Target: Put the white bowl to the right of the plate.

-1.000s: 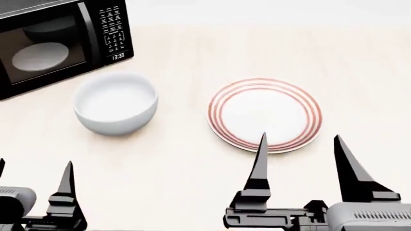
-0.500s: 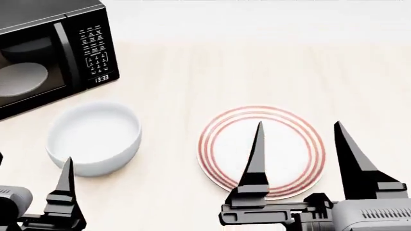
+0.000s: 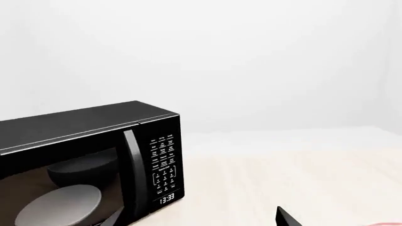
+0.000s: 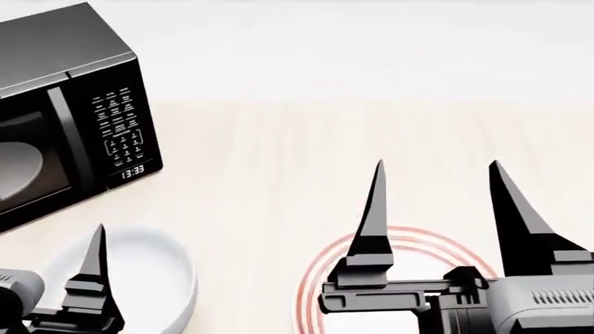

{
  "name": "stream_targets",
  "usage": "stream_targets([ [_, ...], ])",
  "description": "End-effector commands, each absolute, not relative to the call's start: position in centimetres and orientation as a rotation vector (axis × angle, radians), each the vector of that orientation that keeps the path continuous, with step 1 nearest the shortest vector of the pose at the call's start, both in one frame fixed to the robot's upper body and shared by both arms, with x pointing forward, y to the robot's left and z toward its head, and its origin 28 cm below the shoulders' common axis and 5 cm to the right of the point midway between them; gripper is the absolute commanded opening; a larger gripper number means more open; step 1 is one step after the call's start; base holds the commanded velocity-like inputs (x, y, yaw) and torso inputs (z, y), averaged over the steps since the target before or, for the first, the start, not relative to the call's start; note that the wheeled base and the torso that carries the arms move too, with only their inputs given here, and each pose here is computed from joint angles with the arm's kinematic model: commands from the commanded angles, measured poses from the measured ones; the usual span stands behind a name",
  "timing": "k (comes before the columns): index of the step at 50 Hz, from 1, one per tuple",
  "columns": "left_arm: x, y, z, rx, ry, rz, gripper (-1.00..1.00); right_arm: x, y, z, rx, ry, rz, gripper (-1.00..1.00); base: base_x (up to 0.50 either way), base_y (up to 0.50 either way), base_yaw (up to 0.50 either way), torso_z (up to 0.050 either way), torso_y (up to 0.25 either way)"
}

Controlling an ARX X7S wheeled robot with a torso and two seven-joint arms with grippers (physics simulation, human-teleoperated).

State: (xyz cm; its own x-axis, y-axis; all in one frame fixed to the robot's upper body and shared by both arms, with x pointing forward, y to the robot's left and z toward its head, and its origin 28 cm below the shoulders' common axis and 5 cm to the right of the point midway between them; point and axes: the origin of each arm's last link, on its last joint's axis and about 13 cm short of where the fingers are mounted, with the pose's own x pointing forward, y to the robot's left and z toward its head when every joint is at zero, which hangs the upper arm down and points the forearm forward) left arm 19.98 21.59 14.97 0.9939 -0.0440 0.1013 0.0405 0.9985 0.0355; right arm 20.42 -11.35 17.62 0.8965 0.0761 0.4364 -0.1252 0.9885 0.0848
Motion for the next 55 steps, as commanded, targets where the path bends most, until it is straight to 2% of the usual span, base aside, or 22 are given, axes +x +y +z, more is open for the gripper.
stream_targets([
  [1,19.8,21.6,15.0,0.037,-0.109,-0.042,1.00,20.6,-11.4,17.5,0.116,-0.437,0.102,1.00,0.50,0.00,0.00,0.000,0.000],
  [13,19.8,21.6,15.0,0.039,-0.112,-0.045,1.00,20.9,-11.4,17.4,0.128,-0.416,0.083,1.00,0.50,-0.05,0.00,0.000,0.001],
  [17,19.8,21.7,15.0,0.037,-0.115,-0.039,1.00,21.2,-11.3,17.4,0.163,-0.306,0.071,1.00,0.20,0.00,0.00,0.000,0.000],
  [20,19.8,21.8,15.1,0.037,-0.115,-0.025,1.00,21.8,-11.3,17.4,0.087,-0.199,-0.021,1.00,0.00,0.00,0.00,0.000,0.000],
  [22,19.9,22.1,15.0,0.034,-0.113,-0.003,1.00,22.0,-11.1,17.7,-0.029,-0.220,-0.118,1.00,0.00,0.00,0.00,0.000,0.000],
  [28,19.5,23.4,14.6,0.048,-0.106,0.087,1.00,21.6,-10.5,18.5,-0.097,-0.189,-0.052,1.00,0.00,0.00,0.00,0.000,0.000],
  [29,19.2,23.6,14.6,0.050,-0.099,0.084,1.00,21.5,-10.4,18.6,-0.097,-0.198,0.016,1.00,0.00,0.00,0.00,0.000,0.000],
  [32,18.1,24.6,14.3,0.043,-0.113,0.140,1.00,21.5,-10.3,19.2,0.022,-0.168,0.149,1.00,0.00,0.00,0.00,0.000,0.000],
  [34,17.6,25.3,13.9,0.068,-0.120,0.231,1.00,21.7,-10.2,19.8,0.027,-0.212,0.146,1.00,0.00,0.00,0.00,0.000,0.000],
  [39,16.6,26.3,13.8,0.062,-0.155,0.304,1.00,22.2,-9.8,21.7,0.090,-0.161,0.244,1.00,0.00,0.00,0.00,0.000,0.000],
  [46,16.3,27.2,14.0,0.099,-0.154,0.372,1.00,23.4,-8.9,24.2,0.211,-0.082,0.296,1.00,0.00,0.00,0.00,0.000,0.000],
  [49,16.2,27.6,14.1,0.091,-0.147,0.405,1.00,23.8,-8.3,25.0,0.151,-0.093,0.303,1.00,0.00,0.00,0.00,0.000,0.000],
  [55,16.3,28.2,13.9,0.090,-0.125,0.448,1.00,24.4,-6.5,26.4,0.198,0.001,0.252,1.00,0.00,0.00,0.00,0.000,0.000],
])
